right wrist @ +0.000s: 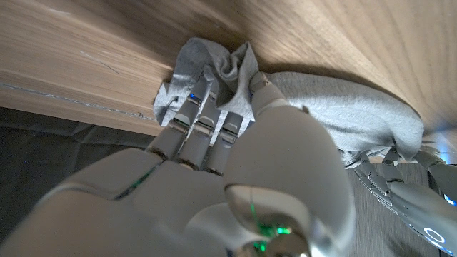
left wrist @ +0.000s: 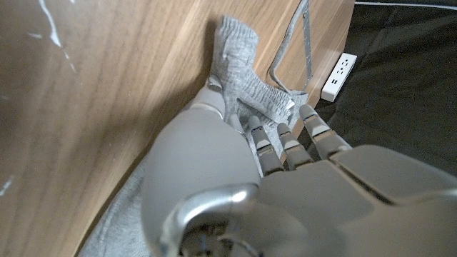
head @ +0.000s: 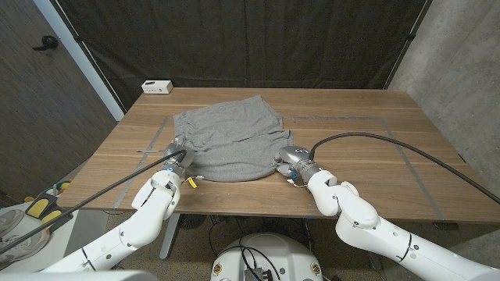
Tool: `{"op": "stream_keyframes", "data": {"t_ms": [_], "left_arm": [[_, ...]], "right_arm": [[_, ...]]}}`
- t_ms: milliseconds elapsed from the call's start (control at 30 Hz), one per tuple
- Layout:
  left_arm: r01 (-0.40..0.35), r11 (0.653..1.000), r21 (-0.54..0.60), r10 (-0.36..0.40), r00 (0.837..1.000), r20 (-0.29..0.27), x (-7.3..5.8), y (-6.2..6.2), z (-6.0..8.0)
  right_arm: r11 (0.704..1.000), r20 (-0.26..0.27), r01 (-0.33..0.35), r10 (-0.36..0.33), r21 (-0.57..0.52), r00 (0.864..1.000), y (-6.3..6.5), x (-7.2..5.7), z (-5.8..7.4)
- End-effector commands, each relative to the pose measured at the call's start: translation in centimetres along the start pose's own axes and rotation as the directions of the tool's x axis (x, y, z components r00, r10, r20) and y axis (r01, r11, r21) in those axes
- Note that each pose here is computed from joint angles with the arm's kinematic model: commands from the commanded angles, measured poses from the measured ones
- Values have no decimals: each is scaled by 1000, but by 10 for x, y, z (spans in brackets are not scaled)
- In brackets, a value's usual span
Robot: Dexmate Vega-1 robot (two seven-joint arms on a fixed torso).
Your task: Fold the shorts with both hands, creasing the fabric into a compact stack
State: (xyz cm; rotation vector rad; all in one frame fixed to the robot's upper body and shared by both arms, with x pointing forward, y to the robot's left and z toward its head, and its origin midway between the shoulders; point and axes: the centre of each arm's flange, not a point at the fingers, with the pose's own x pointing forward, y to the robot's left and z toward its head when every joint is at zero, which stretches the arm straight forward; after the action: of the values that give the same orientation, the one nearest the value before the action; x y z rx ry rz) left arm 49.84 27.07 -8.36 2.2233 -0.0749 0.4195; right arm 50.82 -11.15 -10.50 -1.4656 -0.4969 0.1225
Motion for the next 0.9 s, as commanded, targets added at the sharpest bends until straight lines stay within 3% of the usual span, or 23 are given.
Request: {"op": "stream_keyframes", "data": {"t_ms": [33, 233, 533, 733, 900], "left_arm": [[-82, 996, -32, 80, 996, -50, -7, 28, -9], [-49, 997, -66, 44, 996, -79, -17, 46, -17], [71, 993, -93, -84, 985, -148, -33, 73, -23], [113, 988, -106, -132, 973, -192, -43, 81, -29], [128, 975, -183, -163, 968, -193, -50, 85, -40]], "right_arm": [[996, 9, 82, -82, 25, 997, -13, -10, -10], [989, -9, 141, -140, 53, 990, -21, -20, -19], [982, 1, 189, -189, 24, 982, -31, -25, -22], [972, 2, 234, -234, 27, 972, -39, -30, -25], [969, 18, 246, -247, 25, 969, -46, -32, -24]]}}
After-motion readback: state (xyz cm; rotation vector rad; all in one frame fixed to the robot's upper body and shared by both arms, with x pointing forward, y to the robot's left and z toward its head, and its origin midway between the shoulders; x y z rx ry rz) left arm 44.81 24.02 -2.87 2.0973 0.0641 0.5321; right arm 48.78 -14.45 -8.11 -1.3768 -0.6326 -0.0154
